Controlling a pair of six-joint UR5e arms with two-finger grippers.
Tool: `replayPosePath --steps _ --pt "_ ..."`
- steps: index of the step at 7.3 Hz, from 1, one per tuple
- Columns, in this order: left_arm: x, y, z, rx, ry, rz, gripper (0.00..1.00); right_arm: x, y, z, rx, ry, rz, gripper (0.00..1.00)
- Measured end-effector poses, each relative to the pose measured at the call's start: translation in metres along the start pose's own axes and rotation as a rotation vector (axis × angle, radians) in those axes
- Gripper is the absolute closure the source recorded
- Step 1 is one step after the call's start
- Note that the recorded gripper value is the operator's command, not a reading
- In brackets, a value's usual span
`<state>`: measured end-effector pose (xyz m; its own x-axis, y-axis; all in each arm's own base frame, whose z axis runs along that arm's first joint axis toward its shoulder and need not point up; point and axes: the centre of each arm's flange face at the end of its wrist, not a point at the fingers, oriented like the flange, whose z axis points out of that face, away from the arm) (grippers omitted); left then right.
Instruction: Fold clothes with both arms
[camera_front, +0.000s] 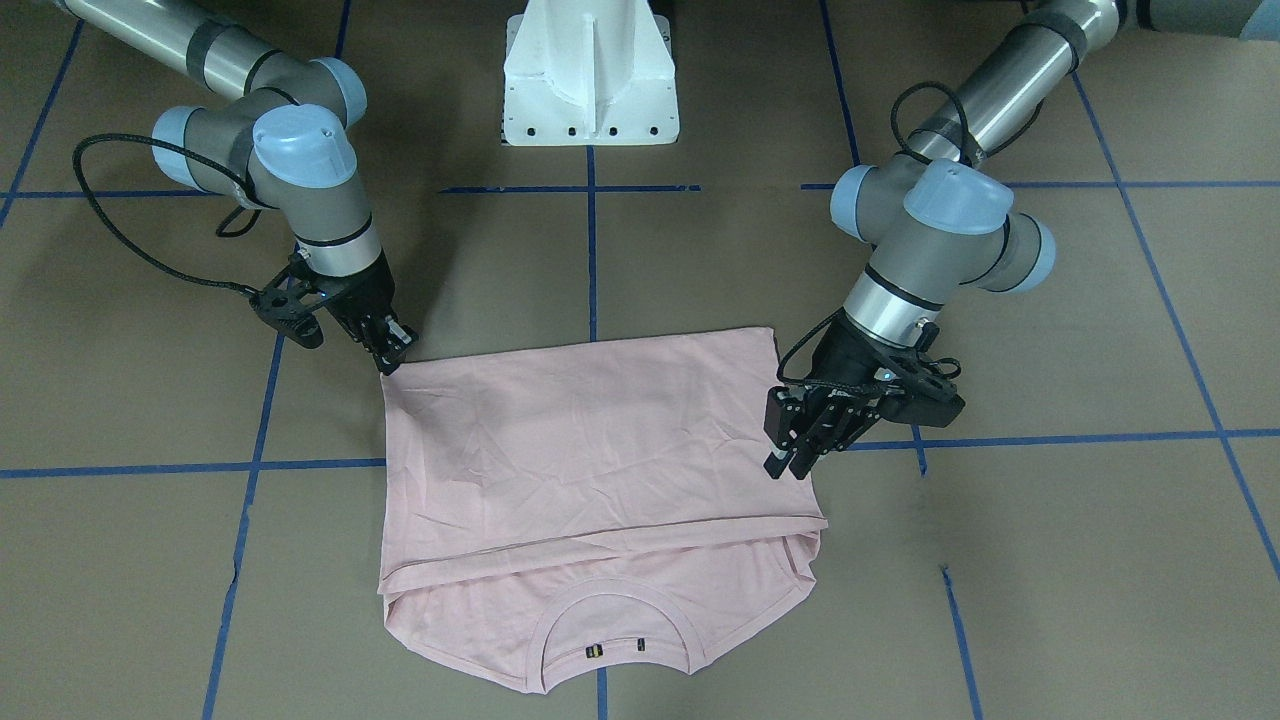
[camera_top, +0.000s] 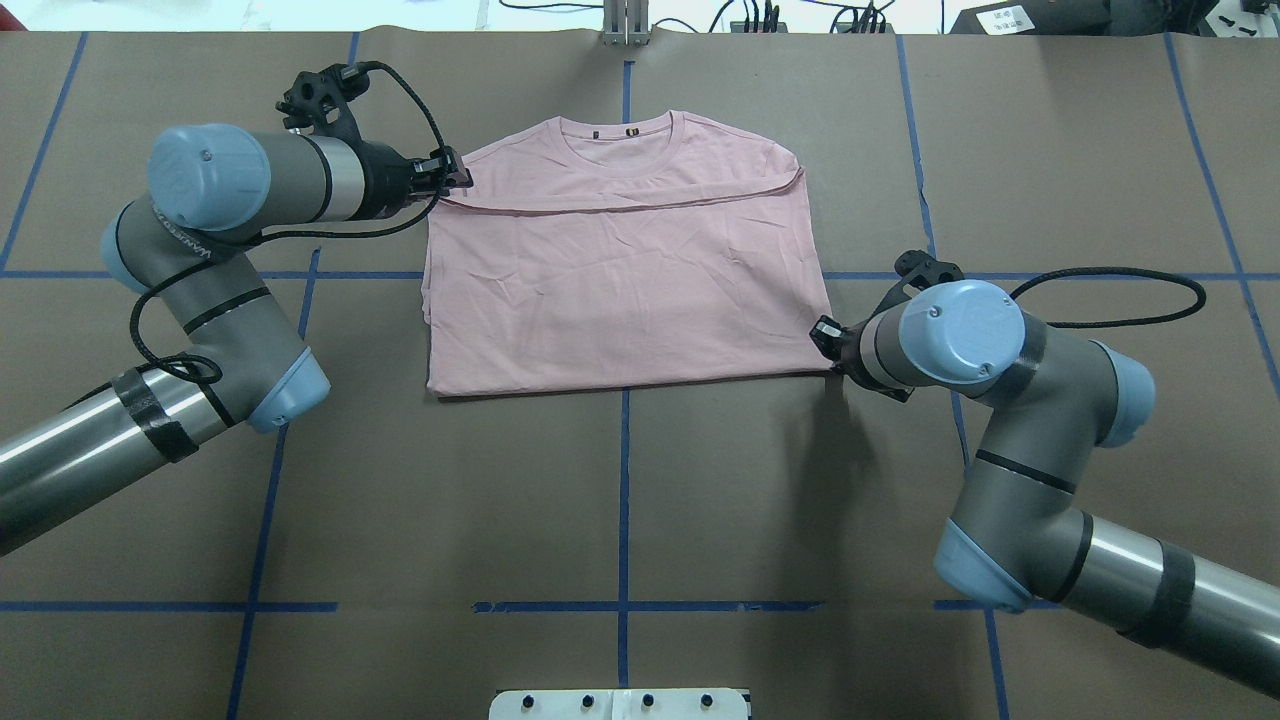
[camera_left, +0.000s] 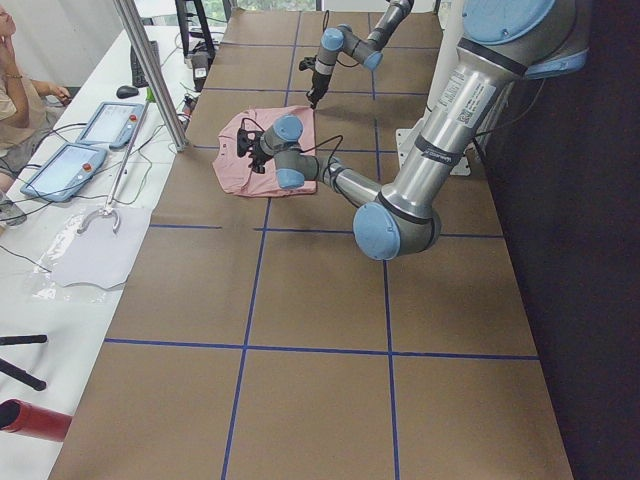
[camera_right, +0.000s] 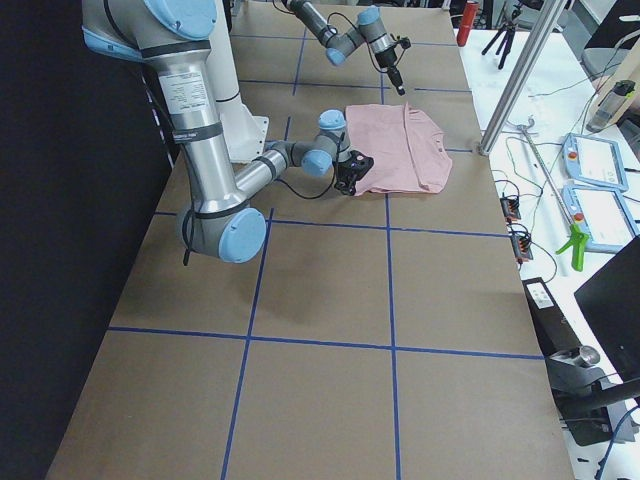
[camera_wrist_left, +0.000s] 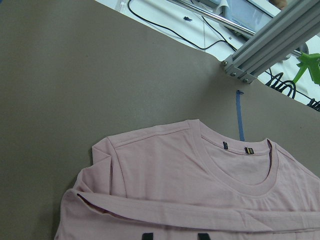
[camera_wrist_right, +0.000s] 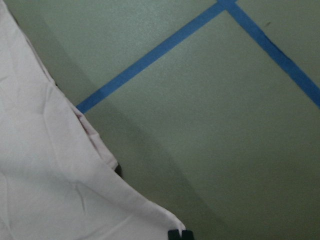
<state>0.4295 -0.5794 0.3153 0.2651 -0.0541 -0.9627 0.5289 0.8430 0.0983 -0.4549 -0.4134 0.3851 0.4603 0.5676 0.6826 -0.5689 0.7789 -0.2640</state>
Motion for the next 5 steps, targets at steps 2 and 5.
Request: replayPosePath --steps 2,5 --pt "0.006 0.001 -0.007 -0.001 0.012 0.001 0.58 0.052 0.045 -0.045 -0.084 -0.012 -0.062 1.0" --pt "0.001 0.015 -0.027 -0.024 0.032 -0.05 0.56 0.109 0.133 -0.119 -0.351 0.026 -0.106 0.5"
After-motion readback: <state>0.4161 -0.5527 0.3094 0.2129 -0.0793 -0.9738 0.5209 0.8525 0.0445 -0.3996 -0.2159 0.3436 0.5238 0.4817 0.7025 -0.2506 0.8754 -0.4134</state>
